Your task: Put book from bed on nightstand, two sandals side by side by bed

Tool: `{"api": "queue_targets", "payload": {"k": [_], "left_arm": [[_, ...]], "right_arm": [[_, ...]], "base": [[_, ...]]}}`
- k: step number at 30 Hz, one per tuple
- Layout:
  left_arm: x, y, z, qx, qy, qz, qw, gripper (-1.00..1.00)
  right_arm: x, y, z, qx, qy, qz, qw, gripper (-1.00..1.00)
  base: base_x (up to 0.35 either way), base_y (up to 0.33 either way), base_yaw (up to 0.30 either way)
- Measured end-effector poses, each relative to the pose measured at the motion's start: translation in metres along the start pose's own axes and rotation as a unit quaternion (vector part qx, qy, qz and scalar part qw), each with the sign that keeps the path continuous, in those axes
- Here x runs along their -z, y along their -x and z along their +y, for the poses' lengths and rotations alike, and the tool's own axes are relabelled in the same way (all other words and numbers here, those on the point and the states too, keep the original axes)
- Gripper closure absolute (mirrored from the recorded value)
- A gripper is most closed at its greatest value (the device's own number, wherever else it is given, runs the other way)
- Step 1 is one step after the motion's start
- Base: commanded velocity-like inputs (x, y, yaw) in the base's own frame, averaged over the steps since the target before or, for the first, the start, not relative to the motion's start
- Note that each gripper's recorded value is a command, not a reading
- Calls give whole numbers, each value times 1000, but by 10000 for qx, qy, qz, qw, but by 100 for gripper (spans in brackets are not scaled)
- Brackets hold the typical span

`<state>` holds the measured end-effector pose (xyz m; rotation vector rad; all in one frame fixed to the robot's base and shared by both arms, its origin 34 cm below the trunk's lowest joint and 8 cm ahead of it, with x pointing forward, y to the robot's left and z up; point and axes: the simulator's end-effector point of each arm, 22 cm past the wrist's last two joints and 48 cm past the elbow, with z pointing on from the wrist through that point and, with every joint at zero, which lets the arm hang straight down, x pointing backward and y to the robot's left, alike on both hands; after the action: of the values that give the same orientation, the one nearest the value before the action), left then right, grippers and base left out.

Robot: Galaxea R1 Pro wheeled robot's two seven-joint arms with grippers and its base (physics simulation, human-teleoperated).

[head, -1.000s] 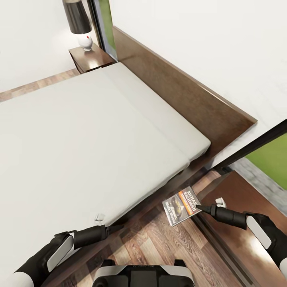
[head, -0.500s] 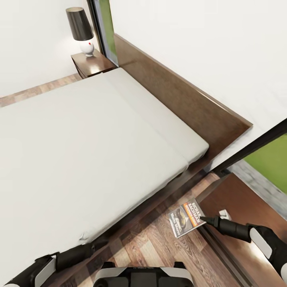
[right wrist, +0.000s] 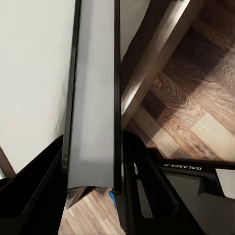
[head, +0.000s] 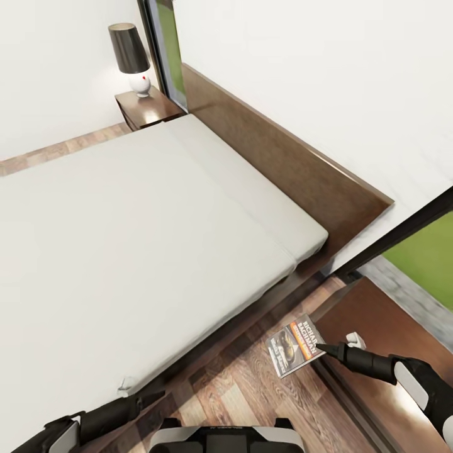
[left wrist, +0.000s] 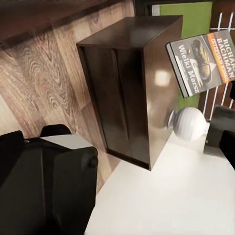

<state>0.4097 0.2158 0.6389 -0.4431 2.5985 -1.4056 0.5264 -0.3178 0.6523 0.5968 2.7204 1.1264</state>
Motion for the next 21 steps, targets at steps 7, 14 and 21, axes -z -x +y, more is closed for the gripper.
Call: {"api": "queue_targets", "payload": {"k": [7, 14, 21], "left_arm": [[0, 4, -4, -135, -21, -59, 9999, -100], [0, 7, -7, -201, -35, -95, 9997, -100], [-2, 8, -11, -252, -55, -130, 9996, -100]], "right_arm": [[2, 3, 4, 30, 19, -34, 10000, 100], [8, -17, -20, -236, -222, 72, 9994, 100], [23, -49, -69, -316, -720, -67, 9969, 100]], "base": [[0, 0, 0], [0, 0, 0], [0, 0, 0]]}}
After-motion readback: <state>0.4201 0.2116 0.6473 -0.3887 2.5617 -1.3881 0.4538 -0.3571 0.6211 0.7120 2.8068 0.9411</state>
